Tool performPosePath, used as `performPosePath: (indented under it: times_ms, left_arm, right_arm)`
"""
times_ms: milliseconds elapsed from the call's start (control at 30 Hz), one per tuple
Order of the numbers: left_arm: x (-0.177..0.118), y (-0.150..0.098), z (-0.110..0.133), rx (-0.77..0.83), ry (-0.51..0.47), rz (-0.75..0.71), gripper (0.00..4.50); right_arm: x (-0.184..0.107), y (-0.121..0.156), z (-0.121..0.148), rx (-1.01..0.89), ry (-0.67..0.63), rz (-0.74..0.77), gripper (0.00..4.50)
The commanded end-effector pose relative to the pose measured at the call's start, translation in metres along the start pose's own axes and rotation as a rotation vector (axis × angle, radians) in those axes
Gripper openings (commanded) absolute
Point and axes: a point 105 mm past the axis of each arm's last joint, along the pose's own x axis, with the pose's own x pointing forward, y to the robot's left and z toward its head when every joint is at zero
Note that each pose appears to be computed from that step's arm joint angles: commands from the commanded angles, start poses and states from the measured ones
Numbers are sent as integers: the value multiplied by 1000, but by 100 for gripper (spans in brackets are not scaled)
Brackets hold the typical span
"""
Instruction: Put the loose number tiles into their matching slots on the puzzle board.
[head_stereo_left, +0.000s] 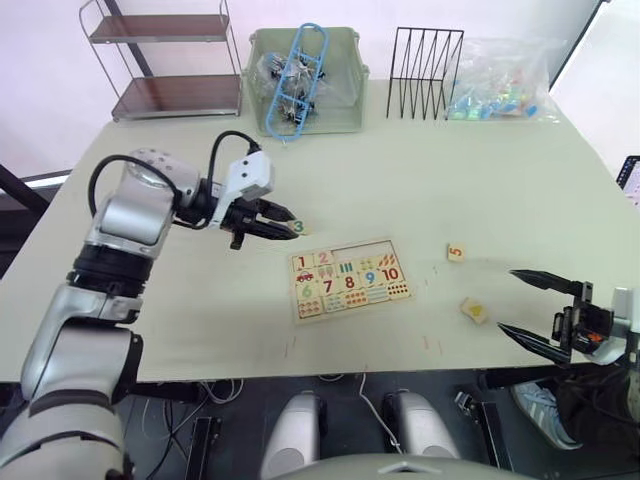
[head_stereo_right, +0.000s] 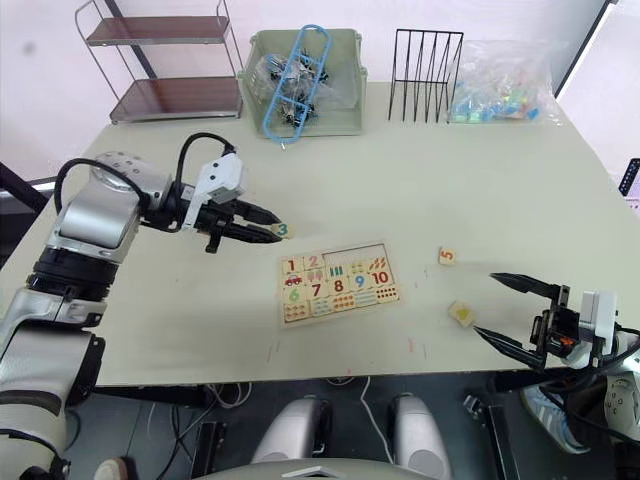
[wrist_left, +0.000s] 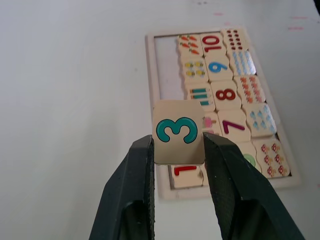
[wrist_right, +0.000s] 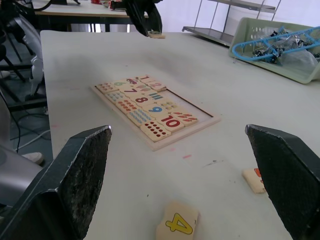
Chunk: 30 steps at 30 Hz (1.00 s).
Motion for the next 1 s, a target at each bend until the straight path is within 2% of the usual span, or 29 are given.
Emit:
performPosePath:
  times_ms: [33,200,533,800,1000]
  left_arm:
    - [9,7,21,20,33,16,96]
    - [27,11,22,17,153,10,96]
    - [46,14,17,-84,312,-9,96]
    - [60,11,16,-114,381,-21,96]
    - [70,13,14,-72,435,-17,96]
  right_arm:
    - [2,2,8,-47,-18,-3,450]
    - [1,3,9,-49,-17,-13,450]
    - [1,3,12,-60,-19,-32,450]
    - [4,3,13,-63,-22,-40,450]
    - [5,3,13,-67,-24,-48,450]
